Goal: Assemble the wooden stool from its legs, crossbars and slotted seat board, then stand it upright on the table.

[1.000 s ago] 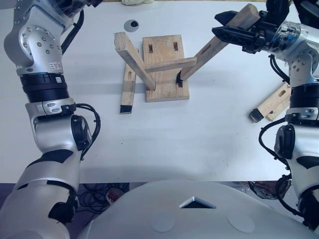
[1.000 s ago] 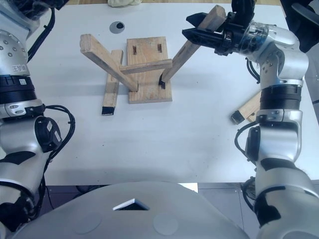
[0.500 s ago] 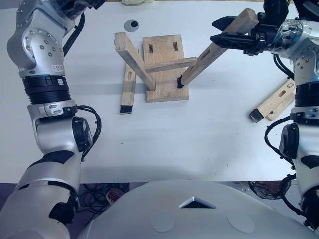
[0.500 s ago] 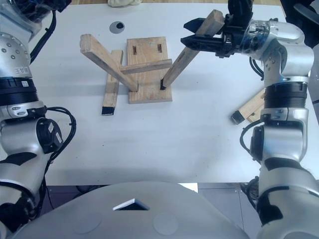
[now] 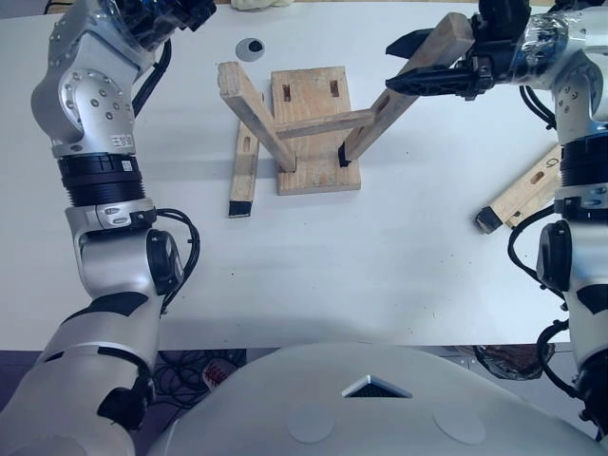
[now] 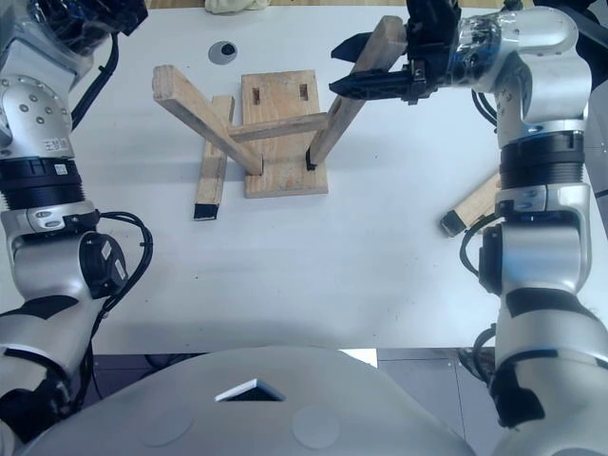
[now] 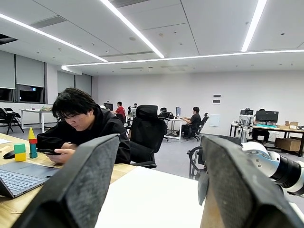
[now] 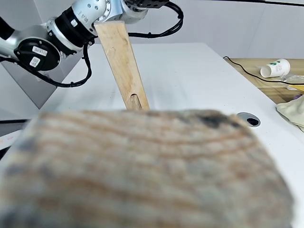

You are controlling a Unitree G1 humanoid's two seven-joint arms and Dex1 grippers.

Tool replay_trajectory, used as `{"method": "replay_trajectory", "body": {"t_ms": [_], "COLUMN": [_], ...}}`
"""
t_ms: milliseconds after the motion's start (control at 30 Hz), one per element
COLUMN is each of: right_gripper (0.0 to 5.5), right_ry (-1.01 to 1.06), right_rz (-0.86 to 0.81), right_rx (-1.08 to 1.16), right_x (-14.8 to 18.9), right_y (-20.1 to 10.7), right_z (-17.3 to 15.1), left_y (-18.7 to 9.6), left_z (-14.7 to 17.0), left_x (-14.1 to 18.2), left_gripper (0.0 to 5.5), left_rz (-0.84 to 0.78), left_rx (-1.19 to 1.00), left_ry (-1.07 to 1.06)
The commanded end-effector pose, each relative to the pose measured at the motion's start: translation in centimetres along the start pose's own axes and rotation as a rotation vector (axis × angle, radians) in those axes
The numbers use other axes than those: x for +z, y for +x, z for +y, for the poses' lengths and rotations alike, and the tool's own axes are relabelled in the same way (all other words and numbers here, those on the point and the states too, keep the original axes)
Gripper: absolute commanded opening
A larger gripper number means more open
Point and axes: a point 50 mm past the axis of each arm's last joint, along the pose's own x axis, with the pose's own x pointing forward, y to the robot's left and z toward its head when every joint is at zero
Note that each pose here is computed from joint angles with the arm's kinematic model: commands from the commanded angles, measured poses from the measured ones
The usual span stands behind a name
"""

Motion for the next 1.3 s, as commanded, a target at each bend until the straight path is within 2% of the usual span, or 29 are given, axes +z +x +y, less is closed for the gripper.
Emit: {"method": "replay_trajectory", "body": {"t_ms": [33,267,633,733,833,900,1200,1300], "right_gripper": [2.05,2.05,2.05,2.04,2.04,2.04,2.04,2.04], "right_ry": [0.002,0.003,0.039,0.045,0.047,0.066,0.221,0.214], "right_rz": [0.074,0.088,0.239,0.288,0.309,0.338,0.509,0.444], "right_rx": [0.011,0.036,0.036,0.056,0.096,0.107,0.174,0.147], "right_x": [-0.7,-1.3,-3.4,-3.9,-3.7,-3.9,-8.2,-8.7], "right_y": [0.1,0.8,3.0,3.3,3.9,4.1,6.4,7.5], "right_z": [0.3,1.0,1.3,1.5,1.8,1.8,3.3,3.9], "left_y": [-0.1,-0.1,0.0,0.0,-0.2,-0.2,0.2,0.3], "left_z": [-0.2,-0.3,-0.4,0.0,0.9,0.9,1.0,1.7], "left_x": [-0.1,-0.3,-1.0,-1.7,-4.4,-5.6,-6.0,-5.6], "left_gripper": [3.13,3.13,3.13,3.13,3.13,3.13,3.13,3.13], "left_rz": [0.000,0.002,0.016,0.073,0.252,0.314,0.356,0.349], "left_rx": [0.003,0.010,0.025,0.071,0.188,0.209,0.215,0.276], "left_ry": [0.011,0.002,-0.015,-0.020,0.034,0.058,0.111,0.151]}}
